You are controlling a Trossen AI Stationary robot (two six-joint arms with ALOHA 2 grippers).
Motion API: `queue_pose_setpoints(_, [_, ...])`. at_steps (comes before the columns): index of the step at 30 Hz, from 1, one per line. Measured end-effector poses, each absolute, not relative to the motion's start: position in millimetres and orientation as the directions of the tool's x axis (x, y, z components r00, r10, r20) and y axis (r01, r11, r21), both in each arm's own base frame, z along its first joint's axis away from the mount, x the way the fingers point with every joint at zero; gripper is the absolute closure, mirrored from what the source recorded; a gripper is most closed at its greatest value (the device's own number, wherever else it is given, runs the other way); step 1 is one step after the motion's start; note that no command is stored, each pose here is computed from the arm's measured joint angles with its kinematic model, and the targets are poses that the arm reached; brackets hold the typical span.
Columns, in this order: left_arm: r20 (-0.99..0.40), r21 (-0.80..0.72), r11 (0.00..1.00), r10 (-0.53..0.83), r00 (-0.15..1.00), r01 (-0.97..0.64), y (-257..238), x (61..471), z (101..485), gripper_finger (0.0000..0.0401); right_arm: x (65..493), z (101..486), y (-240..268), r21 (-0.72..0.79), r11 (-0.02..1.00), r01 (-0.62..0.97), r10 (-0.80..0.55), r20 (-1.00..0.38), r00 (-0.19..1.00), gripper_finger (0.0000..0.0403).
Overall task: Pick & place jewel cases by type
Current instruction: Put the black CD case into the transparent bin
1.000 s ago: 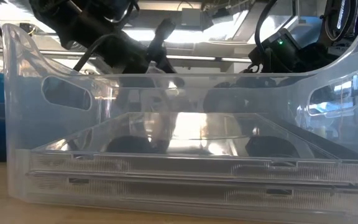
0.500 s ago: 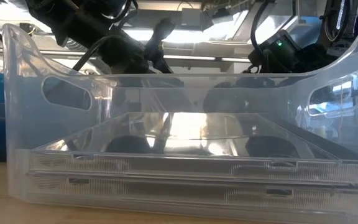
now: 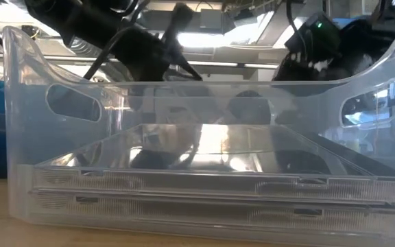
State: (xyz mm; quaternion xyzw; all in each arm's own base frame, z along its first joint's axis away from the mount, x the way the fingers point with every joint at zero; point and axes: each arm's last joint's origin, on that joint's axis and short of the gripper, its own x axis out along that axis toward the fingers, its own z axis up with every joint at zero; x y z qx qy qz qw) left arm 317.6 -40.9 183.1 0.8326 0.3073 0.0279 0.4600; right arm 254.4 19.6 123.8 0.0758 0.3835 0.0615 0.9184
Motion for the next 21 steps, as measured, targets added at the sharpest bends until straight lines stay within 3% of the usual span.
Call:
queue_pose_setpoints(9, [-0.134, 0.848, -0.354, 0.576, 0.806, 0.393, -55.4, 316.4, 194.2, 0.0357, 244.9, 147.9, 19.2, 0.206, 0.977, -0.052, 0.179, -0.663, 0.727, 0.0136])
queue_pose_setpoints(21, [0.039, 0.881, -0.426, 0.494, 0.868, 0.203, -96.2, 306.5, 218.8, 0.0357, 220.2, 198.7, 6.0, 0.488, 0.859, -0.157, 0.414, -0.480, 0.773, 0.0136])
